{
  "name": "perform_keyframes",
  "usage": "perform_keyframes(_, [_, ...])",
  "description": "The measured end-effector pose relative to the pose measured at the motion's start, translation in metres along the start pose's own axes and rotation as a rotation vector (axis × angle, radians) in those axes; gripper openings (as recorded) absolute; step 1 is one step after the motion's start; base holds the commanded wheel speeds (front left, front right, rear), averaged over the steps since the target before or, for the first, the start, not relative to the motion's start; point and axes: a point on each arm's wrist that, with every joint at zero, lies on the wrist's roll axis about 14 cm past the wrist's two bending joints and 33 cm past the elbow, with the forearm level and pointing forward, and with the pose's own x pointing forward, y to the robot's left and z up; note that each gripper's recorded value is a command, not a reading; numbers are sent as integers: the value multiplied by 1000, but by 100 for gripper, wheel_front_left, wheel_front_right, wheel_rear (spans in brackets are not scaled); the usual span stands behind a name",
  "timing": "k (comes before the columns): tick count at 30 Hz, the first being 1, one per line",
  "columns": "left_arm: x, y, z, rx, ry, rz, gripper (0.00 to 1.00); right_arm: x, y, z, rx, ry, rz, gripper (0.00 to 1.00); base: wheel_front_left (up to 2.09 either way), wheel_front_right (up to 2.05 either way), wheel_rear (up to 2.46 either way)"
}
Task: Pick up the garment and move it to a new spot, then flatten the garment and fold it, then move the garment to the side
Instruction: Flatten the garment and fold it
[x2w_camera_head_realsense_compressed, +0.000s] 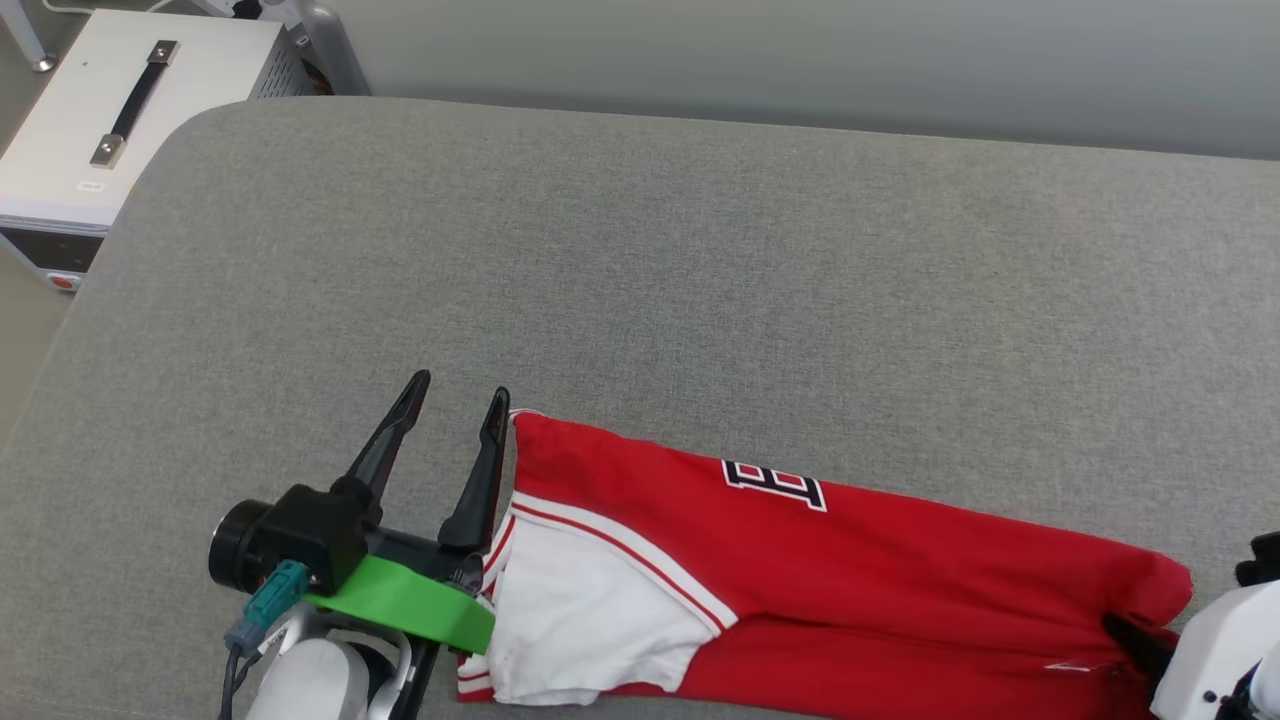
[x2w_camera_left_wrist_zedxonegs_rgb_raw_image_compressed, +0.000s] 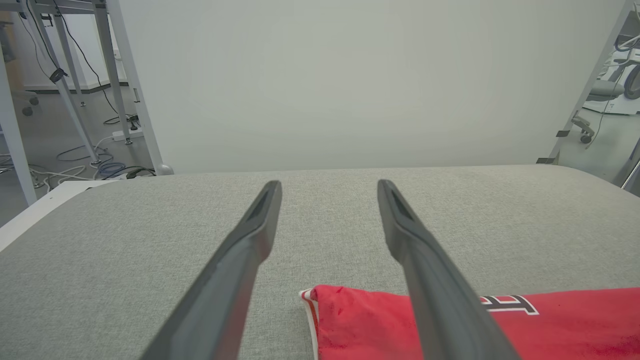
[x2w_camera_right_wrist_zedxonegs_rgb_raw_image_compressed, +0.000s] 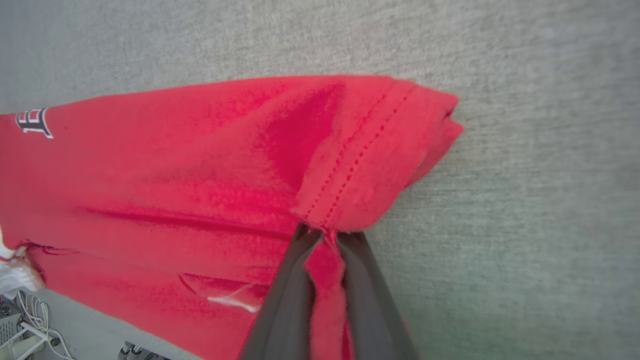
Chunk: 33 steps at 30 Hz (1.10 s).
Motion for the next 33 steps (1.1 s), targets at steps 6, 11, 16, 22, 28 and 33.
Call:
perform_keyframes(6, [-1, -1, 3, -7, -9, -2, 100, -19, -56, 35, -33, -96, -155, 0, 0, 0, 0])
perform_keyframes(11, [-3, -1, 6, -10, -17, 1, 100, -37, -91, 54, -79, -123, -268, 0, 0, 0, 0])
perform_keyframes(16, [-6, -2, 12, -13, -36, 5, 100, -40, -81, 58, -81, -138, -240, 0, 0, 0, 0])
perform_keyframes(22, [-9, -6, 20, -19, -59, 3, 100, -49, -62, 56, -111, -156, -196, 0, 0, 0, 0])
perform_keyframes(28, [-20, -7, 25, -24, -72, 10, 100, -56, -23, 39, -124, -142, -92, 0, 0, 0, 0])
perform_keyframes(33, [-28, -6, 28, -29, -81, 20, 100, -56, 24, 23, -151, -114, 27, 0, 0, 0, 0])
